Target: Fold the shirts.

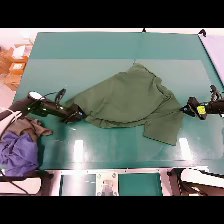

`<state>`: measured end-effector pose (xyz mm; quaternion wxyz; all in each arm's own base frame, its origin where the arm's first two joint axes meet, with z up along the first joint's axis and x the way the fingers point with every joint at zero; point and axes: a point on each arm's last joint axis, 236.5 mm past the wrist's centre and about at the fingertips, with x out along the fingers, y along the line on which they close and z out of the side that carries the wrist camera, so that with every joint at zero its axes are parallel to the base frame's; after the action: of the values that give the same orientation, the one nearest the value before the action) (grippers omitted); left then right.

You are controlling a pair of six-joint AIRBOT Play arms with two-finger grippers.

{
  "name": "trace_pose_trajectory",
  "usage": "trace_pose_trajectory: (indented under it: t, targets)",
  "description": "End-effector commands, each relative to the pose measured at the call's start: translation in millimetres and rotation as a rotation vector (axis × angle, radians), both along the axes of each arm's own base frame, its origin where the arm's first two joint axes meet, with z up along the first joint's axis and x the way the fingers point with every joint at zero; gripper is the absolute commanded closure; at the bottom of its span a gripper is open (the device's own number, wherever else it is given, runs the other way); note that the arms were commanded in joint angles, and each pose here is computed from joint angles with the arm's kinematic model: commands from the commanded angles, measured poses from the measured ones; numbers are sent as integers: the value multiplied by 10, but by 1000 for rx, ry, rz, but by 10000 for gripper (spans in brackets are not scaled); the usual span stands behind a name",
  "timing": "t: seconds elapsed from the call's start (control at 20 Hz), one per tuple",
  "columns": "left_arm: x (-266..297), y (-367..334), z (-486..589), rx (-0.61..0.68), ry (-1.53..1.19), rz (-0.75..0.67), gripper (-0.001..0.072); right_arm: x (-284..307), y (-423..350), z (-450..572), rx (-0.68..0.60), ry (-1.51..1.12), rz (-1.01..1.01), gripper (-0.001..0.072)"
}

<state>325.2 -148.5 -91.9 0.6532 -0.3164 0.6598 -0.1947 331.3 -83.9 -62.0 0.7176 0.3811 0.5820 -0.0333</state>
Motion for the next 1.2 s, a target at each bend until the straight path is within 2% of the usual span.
trace_pose_trajectory:
  t: [0.0, 0.05, 0.2, 0.5, 0.65, 0.75, 0.8, 0.85, 0.9, 0.95, 1.05, 1.15]
  targets:
    - [251, 304, -8, 55, -46, 86, 496, -151, 110, -35, 35, 49, 28, 694]
    - [340, 371, -30, 75, -72, 115, 676, -229, 165, -60, 51, 72, 13, 694]
    - [720, 524, 56, 126, -190, 194, 684, -587, 381, -131, 80, 137, -40, 694]
    - [1569, 707, 868, 184, -478, 196, 684, -1386, 725, -42, 19, 244, -61, 694]
    - [1667, 687, 810, 185, -440, 144, 684, -1760, 1110, -9, 51, 336, 53, 694]
    - [1615, 638, 673, 168, -387, 106, 683, -1780, 1198, -20, 31, 325, 80, 693]
    - [1606, 658, 660, 182, -387, 96, 682, -1753, 1189, -11, 25, 316, 82, 666]
    - [1611, 731, 675, 214, -395, 83, 670, -1705, 1149, 28, 15, 301, 75, 502]
    - [1625, 831, 710, 232, -382, 99, 397, -1603, 1055, 116, -10, 270, 60, 324]
    - [1629, 966, 749, 238, -344, 150, 149, -1486, 891, 231, -54, 234, 33, 301]
    - [1609, 1224, 746, 233, -296, 220, 149, -1186, 389, 554, -167, 127, -78, 301]
    - [1592, 1329, 617, 232, -262, 234, 150, -888, 87, 771, -170, 49, -143, 301]
